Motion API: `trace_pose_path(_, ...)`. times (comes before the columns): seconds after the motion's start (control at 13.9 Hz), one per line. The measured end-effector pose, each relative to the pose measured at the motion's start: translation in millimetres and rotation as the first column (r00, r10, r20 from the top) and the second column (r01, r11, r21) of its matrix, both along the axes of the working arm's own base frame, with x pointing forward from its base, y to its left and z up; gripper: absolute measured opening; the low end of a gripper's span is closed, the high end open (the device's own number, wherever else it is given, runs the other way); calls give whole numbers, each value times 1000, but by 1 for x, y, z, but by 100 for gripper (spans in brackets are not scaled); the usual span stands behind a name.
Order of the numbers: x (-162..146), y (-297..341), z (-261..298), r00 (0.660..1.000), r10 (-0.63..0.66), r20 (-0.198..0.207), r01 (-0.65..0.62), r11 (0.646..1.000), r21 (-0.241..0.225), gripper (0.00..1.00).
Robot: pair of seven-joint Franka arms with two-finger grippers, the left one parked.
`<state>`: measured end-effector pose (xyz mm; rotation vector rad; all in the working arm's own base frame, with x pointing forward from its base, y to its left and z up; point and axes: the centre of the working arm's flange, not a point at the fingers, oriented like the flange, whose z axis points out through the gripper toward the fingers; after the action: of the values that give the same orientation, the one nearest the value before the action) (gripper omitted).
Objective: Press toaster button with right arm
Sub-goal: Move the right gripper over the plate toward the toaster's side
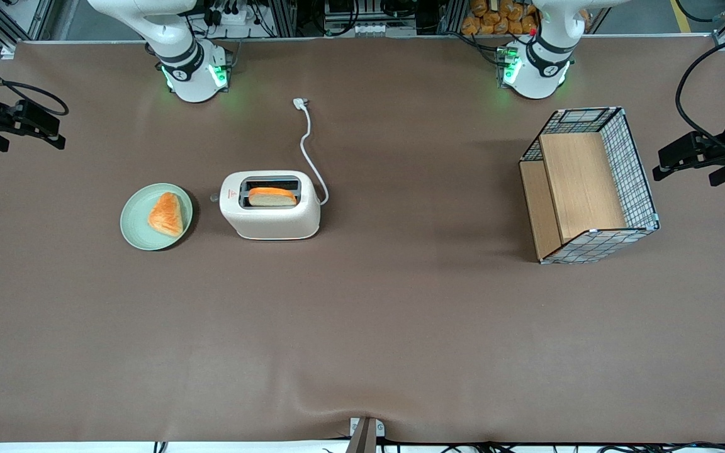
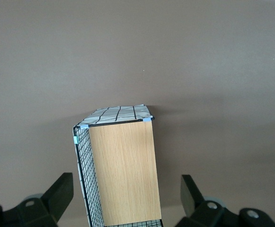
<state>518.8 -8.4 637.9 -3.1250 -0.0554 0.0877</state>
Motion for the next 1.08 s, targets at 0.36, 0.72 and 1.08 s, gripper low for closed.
trace_pose_path(0.36, 13, 5, -30, 1000, 0, 1, 0, 1000, 31, 100)
trace_pose_path(0.72, 18, 9, -51, 1000, 2, 7, -3, 999, 42, 100)
trace_pose_path(1.08, 19, 16, -65, 1000, -5, -8, 6, 995, 96, 100)
